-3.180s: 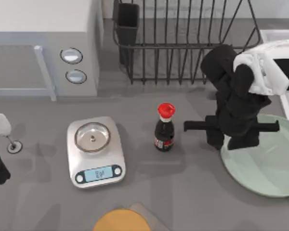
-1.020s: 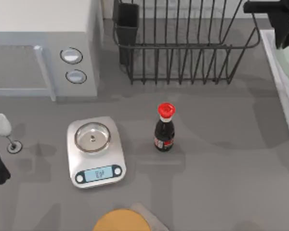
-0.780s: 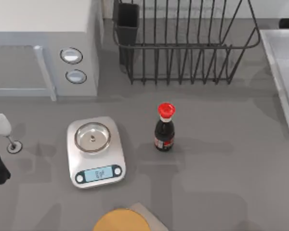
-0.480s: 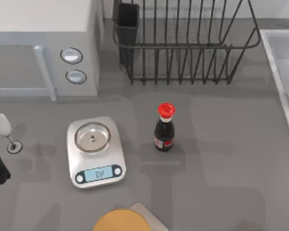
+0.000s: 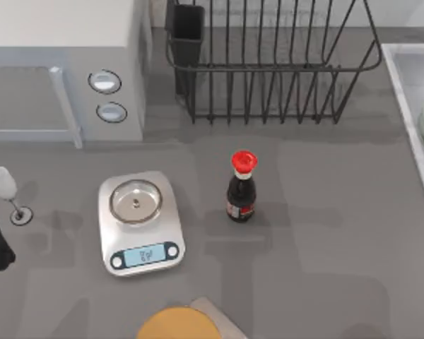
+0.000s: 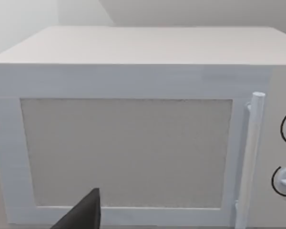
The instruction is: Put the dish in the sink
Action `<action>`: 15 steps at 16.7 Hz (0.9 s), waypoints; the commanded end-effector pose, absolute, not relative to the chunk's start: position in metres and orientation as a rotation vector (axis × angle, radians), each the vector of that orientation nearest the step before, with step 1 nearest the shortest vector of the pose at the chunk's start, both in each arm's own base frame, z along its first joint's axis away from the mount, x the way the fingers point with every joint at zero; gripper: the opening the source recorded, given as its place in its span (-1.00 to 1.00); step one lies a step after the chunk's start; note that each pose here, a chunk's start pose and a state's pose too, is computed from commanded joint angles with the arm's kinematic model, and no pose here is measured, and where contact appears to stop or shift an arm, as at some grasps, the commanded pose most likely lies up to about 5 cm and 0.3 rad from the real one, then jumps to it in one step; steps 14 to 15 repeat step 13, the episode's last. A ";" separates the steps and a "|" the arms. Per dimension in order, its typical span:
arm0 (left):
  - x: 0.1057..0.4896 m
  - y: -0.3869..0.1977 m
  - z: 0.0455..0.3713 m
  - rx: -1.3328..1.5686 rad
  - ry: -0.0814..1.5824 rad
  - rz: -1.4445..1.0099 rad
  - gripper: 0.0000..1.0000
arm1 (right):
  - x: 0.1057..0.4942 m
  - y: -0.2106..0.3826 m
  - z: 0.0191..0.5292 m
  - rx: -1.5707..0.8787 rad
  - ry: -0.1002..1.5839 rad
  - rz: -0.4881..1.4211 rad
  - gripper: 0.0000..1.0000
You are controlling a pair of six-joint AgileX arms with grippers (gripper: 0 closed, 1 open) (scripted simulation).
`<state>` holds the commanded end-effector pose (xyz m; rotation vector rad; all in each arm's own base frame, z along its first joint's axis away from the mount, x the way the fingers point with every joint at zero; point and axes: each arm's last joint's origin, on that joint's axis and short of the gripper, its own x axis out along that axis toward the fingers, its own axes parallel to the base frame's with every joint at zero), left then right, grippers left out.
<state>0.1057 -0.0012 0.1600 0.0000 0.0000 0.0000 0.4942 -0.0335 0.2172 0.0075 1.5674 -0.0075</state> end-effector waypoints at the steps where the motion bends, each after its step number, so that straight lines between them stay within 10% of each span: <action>1: 0.106 -0.001 0.160 0.000 0.000 0.000 1.00 | 0.494 -0.034 0.217 0.007 1.567 -0.008 0.06; 7: 0.106 -0.001 0.160 0.000 0.000 0.000 1.00 | 0.494 -0.034 0.217 0.007 1.567 -0.008 0.96; 15: 0.106 -0.001 0.160 0.000 0.000 0.000 1.00 | 0.494 -0.034 0.217 0.007 1.567 -0.008 1.00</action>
